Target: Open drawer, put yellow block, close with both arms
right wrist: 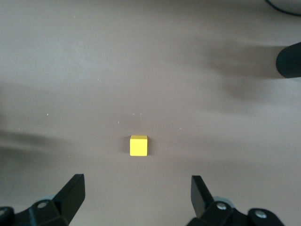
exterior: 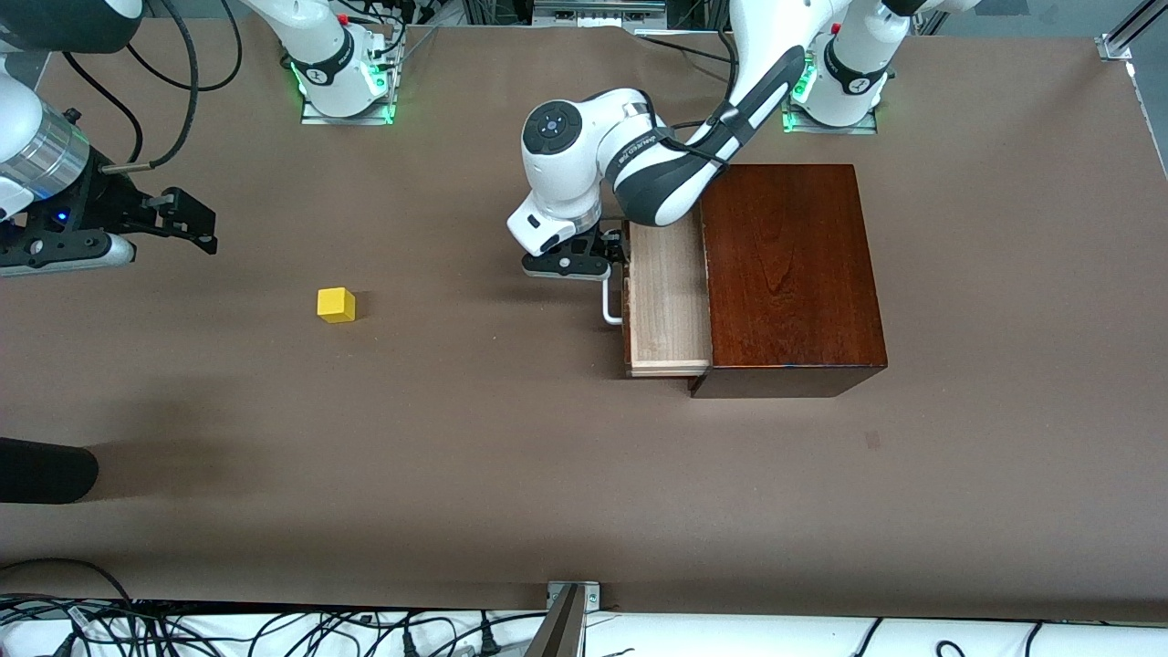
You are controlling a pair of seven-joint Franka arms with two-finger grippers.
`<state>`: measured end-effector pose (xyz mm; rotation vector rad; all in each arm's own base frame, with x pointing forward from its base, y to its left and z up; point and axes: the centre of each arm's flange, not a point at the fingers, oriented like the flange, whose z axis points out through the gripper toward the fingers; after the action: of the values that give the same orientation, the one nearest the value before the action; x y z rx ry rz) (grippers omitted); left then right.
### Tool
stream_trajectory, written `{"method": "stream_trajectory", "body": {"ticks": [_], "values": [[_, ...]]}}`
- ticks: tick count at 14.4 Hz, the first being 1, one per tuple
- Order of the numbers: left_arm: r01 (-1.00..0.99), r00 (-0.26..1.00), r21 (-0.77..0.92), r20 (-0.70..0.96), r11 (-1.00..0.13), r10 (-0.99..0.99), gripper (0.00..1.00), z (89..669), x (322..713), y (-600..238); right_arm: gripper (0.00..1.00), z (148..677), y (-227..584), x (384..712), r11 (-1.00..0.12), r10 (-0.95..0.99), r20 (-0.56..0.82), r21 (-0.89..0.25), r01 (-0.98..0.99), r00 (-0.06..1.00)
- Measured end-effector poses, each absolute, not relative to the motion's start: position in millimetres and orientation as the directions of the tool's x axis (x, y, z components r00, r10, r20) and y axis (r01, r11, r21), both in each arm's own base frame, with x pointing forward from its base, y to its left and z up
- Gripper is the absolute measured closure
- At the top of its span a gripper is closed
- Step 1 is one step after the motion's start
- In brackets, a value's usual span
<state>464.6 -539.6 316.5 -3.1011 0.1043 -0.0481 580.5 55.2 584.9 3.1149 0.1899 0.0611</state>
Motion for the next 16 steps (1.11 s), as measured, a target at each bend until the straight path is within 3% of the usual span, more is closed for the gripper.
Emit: {"method": "stream_trajectory", "body": {"ticks": [4, 9, 13, 16], "values": [[0.001, 0.999, -0.144, 0.034, -0.990, -0.004, 0.00, 406, 479, -507, 0.00, 571, 58, 591, -0.992, 0.126, 0.043, 0.023, 0.125, 0.991], [0.231, 0.973, -0.281, 0.053, -0.932, 0.225, 0.00, 529, 518, -373, 0.00, 552, 66, 597, -0.990, 0.140, 0.009, 0.021, 0.139, 0.990], [0.265, 0.953, -0.344, -0.049, -0.901, 0.299, 0.00, 553, 552, -260, 0.00, 479, 78, 618, -0.987, 0.158, -0.097, 0.019, 0.160, 0.983], [0.200, 0.949, -0.227, -0.198, -0.953, 0.246, 0.00, 553, 583, -168, 0.00, 424, 93, 633, -0.984, 0.176, -0.116, 0.018, 0.180, 0.977]]}}
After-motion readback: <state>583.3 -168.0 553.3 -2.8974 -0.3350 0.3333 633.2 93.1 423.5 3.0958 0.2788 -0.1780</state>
